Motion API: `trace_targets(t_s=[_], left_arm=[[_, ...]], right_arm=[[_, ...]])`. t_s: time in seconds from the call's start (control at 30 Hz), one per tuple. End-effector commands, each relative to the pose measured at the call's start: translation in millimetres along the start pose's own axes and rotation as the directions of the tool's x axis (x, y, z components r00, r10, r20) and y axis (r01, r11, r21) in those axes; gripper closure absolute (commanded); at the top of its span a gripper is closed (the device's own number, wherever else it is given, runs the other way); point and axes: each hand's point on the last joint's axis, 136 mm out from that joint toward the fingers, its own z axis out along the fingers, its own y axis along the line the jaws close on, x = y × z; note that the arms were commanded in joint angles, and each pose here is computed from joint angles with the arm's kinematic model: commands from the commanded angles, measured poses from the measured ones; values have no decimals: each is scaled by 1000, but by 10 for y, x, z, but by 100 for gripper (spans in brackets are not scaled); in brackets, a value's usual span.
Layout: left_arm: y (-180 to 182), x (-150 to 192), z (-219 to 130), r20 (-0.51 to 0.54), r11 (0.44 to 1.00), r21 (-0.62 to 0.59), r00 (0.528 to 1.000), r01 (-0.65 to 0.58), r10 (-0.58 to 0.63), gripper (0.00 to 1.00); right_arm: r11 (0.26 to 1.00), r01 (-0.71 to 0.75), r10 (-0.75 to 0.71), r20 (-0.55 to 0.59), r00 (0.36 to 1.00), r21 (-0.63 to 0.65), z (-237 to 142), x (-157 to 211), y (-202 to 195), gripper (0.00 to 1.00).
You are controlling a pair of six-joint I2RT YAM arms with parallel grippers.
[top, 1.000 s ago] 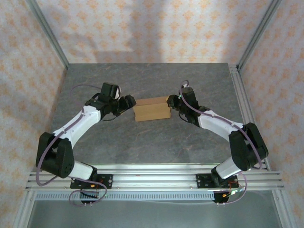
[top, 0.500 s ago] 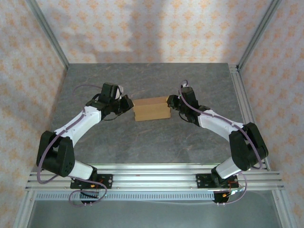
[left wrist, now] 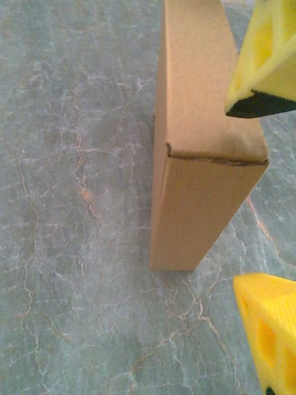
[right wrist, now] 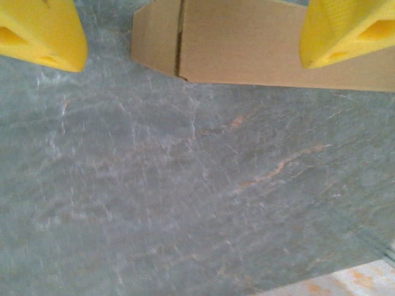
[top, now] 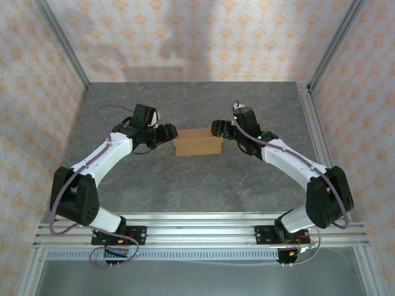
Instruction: Fold the paper box
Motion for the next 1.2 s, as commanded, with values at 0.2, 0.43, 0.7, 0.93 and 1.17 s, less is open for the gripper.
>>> trace_targets(t_s=[0.2, 0.43, 0.7, 0.93, 1.17], left_arm=[[90, -463, -479, 131, 999, -24, 991, 30, -27, 0], [668, -518, -757, 179, 980, -62, 968, 190, -177, 0], [1004, -405, -877, 178, 962, -38, 949, 271, -260, 0], [1076, -313, -858, 166, 961, -51, 951, 272, -260, 0], [1089, -311, -804, 158, 961, -45, 952, 272, -262, 0]], right_arm=[[726, 539, -603, -17, 798, -427, -287, -19, 778, 1], [423, 644, -855, -47, 516, -638, -160, 247, 1148, 1], [282, 638, -945, -93, 312, -716, 243, 448, 1371, 1], [224, 628, -969, -102, 225, -745, 516, 620, 1465, 2], [207, 668, -975, -90, 205, -715, 684, 623, 1519, 19]])
